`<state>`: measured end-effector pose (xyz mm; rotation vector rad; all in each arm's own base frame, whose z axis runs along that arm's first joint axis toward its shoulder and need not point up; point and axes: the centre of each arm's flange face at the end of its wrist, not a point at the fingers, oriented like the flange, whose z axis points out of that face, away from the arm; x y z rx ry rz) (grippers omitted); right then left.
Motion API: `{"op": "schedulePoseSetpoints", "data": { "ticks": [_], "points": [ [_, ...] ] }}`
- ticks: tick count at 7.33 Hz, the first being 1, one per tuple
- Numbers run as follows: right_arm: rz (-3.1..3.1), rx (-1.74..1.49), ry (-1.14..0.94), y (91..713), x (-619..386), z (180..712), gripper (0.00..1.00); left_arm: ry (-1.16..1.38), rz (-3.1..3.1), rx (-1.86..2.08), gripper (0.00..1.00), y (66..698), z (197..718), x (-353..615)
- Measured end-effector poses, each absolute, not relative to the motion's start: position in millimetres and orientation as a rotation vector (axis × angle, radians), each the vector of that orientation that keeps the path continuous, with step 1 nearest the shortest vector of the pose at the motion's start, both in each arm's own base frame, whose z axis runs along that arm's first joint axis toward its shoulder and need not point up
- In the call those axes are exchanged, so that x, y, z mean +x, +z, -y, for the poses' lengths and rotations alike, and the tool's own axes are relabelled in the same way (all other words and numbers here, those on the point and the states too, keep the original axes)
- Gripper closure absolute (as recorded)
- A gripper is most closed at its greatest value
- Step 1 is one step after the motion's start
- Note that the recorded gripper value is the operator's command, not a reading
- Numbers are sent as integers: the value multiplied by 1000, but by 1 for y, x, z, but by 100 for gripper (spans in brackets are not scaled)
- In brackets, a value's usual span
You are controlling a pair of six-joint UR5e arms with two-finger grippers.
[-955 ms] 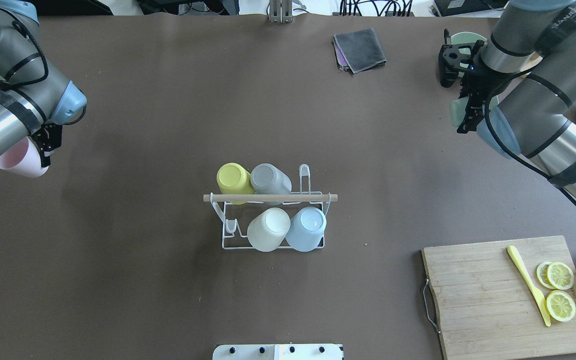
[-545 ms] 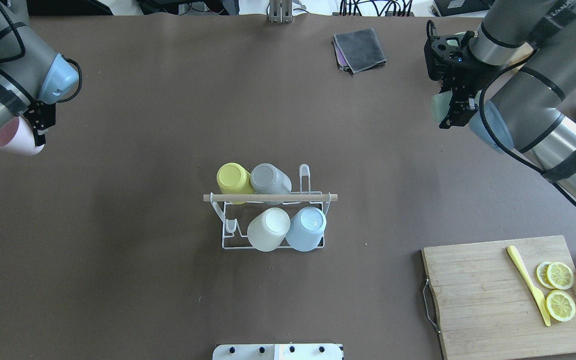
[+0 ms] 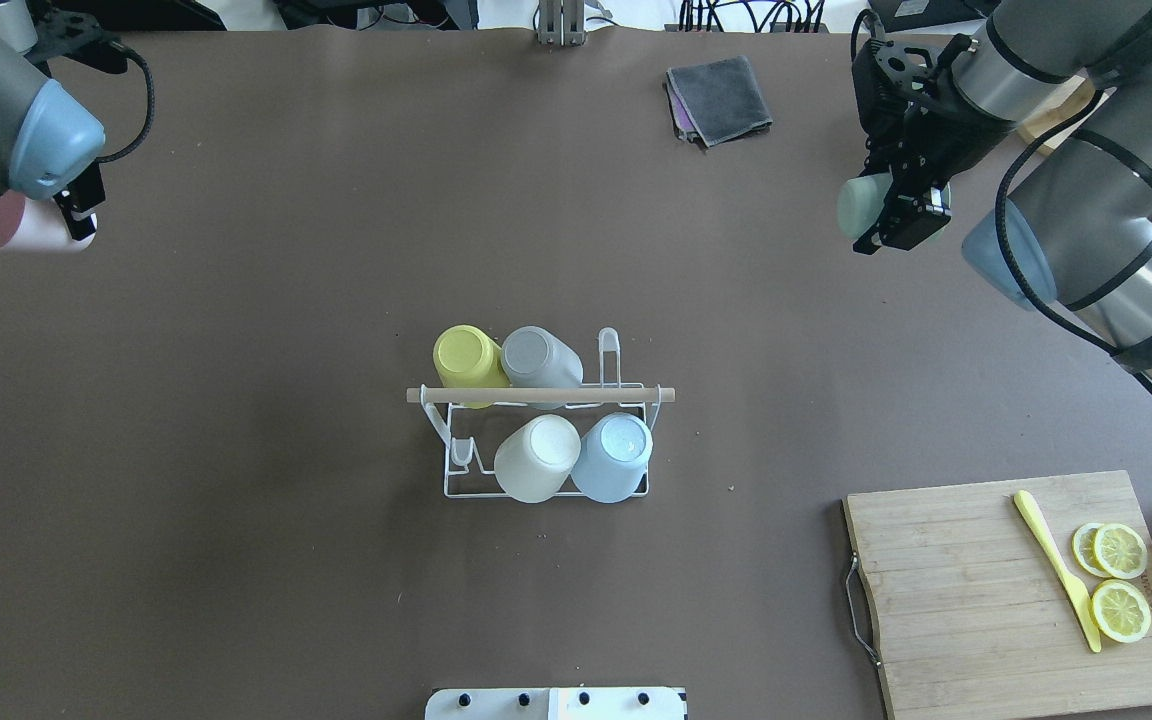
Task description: Place cup on cup holder
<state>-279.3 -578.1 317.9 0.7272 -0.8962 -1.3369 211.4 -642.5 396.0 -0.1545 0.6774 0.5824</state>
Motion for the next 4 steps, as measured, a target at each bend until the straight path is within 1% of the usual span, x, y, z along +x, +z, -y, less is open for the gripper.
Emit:
{"op": "schedulePoseSetpoints", "data": {
  "ticks": [2,4],
  "points": [
    [970,863,-1206,296,-274,568,100,617,-611,91,100,383,660,209],
    [1037,982,-1107,276,-267,557,100,561,-599,270,100,364,666,234]
  ]
}}
